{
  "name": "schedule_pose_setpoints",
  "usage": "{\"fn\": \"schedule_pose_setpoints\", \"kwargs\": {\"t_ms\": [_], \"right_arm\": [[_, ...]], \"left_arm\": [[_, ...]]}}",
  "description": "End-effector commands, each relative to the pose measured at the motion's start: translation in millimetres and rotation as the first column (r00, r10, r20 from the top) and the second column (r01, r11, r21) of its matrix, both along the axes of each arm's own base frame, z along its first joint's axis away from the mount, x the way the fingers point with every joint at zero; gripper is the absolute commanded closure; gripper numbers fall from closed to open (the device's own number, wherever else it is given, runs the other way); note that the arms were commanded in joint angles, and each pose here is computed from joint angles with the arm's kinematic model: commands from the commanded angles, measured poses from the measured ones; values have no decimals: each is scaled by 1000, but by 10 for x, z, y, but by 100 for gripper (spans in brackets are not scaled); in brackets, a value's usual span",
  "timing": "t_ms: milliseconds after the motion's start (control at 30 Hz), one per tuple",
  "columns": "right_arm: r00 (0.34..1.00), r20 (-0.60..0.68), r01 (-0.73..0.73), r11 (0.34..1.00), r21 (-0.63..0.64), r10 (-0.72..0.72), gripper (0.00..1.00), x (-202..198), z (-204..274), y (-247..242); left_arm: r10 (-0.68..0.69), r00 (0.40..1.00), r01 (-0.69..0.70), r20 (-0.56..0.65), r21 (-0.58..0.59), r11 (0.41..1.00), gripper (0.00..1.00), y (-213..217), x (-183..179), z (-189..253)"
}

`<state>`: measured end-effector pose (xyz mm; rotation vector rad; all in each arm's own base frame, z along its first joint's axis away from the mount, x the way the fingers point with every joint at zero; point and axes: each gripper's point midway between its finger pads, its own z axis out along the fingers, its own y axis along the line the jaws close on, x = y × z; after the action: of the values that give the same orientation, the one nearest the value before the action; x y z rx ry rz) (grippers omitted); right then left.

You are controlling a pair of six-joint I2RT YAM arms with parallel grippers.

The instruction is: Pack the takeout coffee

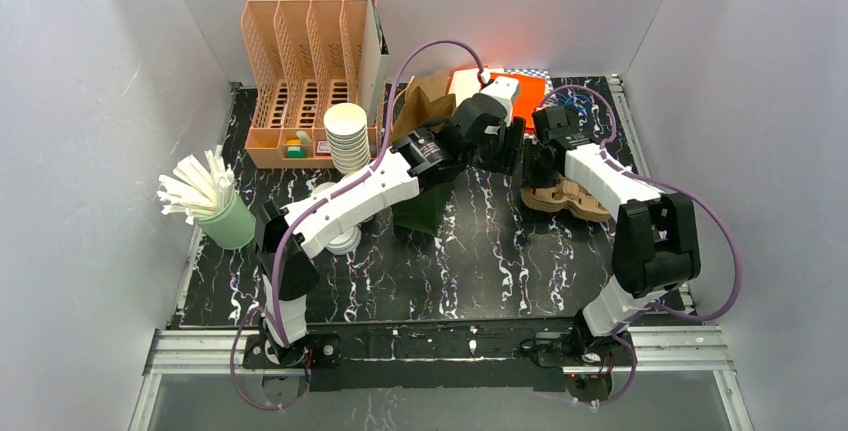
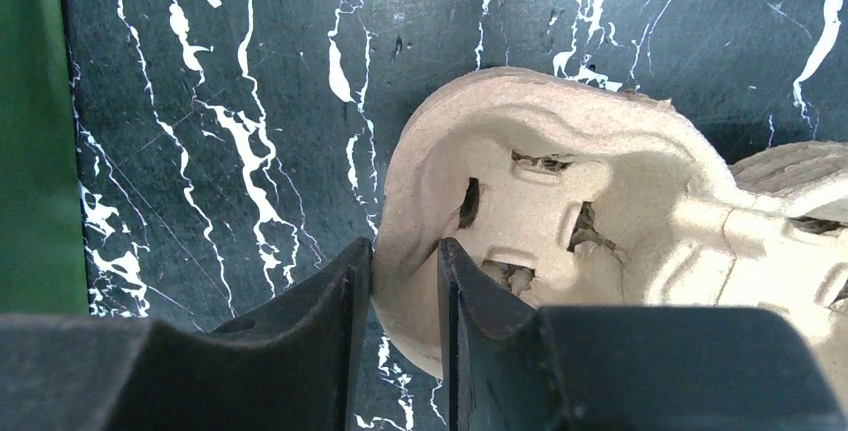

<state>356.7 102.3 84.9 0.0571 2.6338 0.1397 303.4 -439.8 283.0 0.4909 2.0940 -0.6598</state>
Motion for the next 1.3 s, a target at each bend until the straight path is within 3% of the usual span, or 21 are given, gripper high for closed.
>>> {"fn": "schedule_pose_setpoints", "kwargs": {"t_ms": [0,133,733,1033,1267], "right_arm": [[997,80,19,1000,9,-20,64,74,326,3],[996,83,22,1000,6,-22,68,23,372,-19],[975,205,92,995,-36,-83,71,8,945,-211],[936,331,159,982,-101,-118,70,-10,1472,-451],[950,274,192,971,-140,-148,62,-84,1280,-614]], "left_arm": [[22,998,-19,58,-41,999,49,159,-13,343],[11,999,-9,48,-37,999,48,147,-33,300],[-11,1000,12,14,-36,999,47,113,-87,199],[-77,996,75,-50,-41,996,47,-92,-139,-28],[-109,989,104,-100,-55,993,47,-301,-118,-188]]}}
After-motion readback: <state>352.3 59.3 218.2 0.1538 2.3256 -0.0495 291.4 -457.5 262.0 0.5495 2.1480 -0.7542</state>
